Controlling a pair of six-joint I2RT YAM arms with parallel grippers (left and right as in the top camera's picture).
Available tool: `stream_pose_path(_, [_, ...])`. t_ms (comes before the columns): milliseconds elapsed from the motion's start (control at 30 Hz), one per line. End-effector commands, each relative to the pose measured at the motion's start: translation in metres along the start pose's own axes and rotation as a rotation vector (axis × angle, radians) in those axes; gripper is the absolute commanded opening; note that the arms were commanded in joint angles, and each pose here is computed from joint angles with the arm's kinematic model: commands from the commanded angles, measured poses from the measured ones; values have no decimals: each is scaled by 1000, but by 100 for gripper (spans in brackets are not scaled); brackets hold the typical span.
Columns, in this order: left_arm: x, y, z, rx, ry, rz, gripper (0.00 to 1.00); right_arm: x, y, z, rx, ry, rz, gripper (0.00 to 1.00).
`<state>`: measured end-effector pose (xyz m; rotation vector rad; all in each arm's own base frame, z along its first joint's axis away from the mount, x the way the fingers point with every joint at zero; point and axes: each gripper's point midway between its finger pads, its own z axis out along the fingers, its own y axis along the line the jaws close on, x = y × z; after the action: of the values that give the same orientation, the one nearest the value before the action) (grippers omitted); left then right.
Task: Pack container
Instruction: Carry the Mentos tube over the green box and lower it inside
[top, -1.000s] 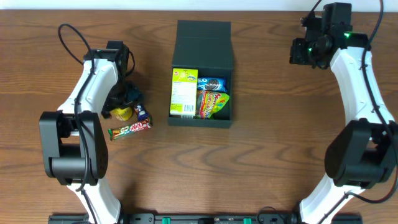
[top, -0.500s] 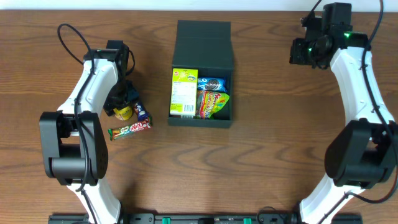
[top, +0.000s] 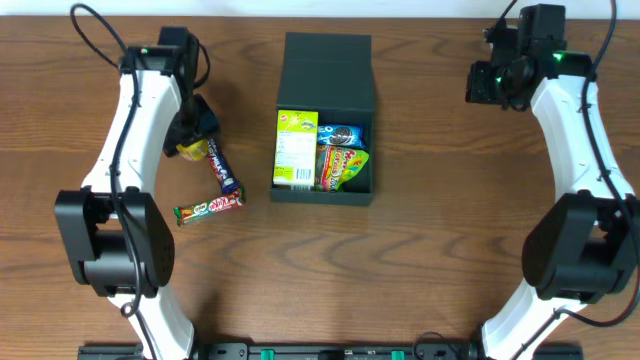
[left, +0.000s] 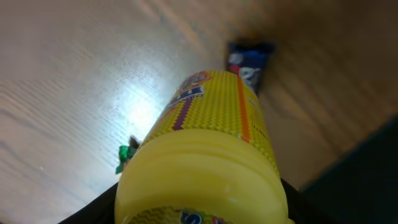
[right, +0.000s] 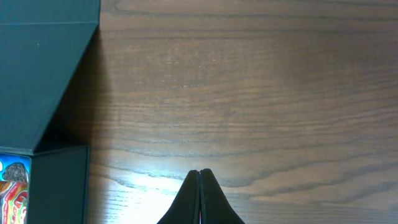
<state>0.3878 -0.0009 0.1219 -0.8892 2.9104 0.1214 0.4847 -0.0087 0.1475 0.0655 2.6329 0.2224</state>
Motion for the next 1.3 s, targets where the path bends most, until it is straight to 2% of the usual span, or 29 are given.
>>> stream_pose_path(0, [-4,-22,-23,42,-52,85,38,3,-4,3,2,9,1,2])
stream_pose_path(133, [11,-61,-56,96,-109,230,30,3,-16,1,18,7,14,2])
stream_pose_path(233, [27,-106,-92,189,-195,326,23,3,-28,-1,30,6,21,1])
stream_pose_path(333, [50,-142,-109,267,-234,404,22,4,-38,-3,40,6,25,1])
stream_pose_path(400, [80,-167,-115,327,-214,481,22,5,-48,-5,51,10,39,2])
stream_pose_path(467, [98,-179,-118,342,-212,527,20,7,-54,-6,57,15,48,2])
stream_pose_path(533, [115,-186,-119,359,-194,563,12,8,-60,-8,62,15,59,1])
stream_pose_path(600, [131,-189,-120,387,-133,512,5,8,-64,-9,65,14,66,2])
stream_pose_path(800, [160,-187,-123,482,107,418,5,10,-66,-9,64,20,73,1])
stream_pose_path(1133, [167,-164,-105,355,207,413,5,12,-64,-9,57,26,75,1])
stream_pose_path(1267, [156,-167,-98,281,196,447,5,12,-64,-9,57,27,75,2])
